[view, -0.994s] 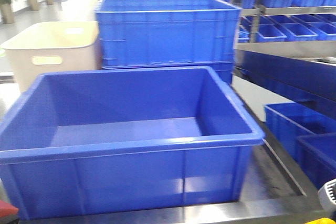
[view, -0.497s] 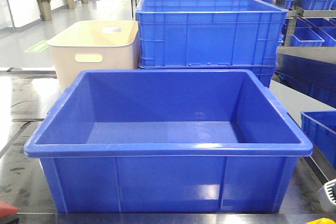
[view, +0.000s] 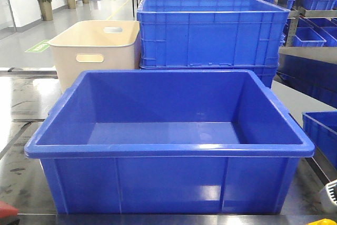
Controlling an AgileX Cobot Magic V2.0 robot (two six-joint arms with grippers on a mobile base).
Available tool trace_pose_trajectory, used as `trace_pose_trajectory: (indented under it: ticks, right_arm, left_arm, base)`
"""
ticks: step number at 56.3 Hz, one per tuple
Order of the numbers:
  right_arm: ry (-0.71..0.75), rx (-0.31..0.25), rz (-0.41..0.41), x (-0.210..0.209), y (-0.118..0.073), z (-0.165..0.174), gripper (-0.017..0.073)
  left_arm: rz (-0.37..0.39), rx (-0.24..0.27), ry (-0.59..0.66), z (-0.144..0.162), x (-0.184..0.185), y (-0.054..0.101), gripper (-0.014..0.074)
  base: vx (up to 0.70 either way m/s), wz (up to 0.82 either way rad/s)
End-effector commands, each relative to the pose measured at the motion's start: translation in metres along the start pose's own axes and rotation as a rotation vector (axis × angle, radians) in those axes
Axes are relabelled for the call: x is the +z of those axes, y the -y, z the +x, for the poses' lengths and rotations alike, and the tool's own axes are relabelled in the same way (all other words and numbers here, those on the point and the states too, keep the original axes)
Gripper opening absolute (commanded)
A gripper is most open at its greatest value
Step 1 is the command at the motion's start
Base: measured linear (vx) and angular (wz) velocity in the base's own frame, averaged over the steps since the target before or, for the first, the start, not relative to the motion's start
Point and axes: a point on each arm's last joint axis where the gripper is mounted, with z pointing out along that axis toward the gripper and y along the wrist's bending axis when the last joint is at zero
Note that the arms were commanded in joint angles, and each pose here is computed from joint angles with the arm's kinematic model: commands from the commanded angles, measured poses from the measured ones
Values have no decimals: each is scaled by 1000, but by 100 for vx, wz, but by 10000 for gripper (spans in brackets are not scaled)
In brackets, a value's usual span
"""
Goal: Pick red and yellow blocks into blue bin
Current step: 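Drive the base to the shelf with the large blue bin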
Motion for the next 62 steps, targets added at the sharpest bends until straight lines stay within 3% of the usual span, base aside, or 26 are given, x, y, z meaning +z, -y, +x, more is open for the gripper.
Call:
trace_pose_trajectory:
  ticks: [1, 6, 48, 62]
  right_arm:
    - [119, -27, 25, -8, 3, -14, 172]
    - [169, -54, 51, -9, 5, -18, 172]
    - [150, -37, 34, -9, 3, -17, 172]
    - [305, 4, -16, -41, 0, -43, 172]
  left_arm:
    - [6, -4, 107, -14, -6, 1, 264]
    - [6, -4, 107, -14, -6, 1, 264]
    - [6, -4, 107, -14, -6, 1, 264]
    - [6, -4, 107, -14, -6, 1, 264]
  base:
    - [0, 0]
    - [0, 0]
    - [0, 0]
    - [0, 0]
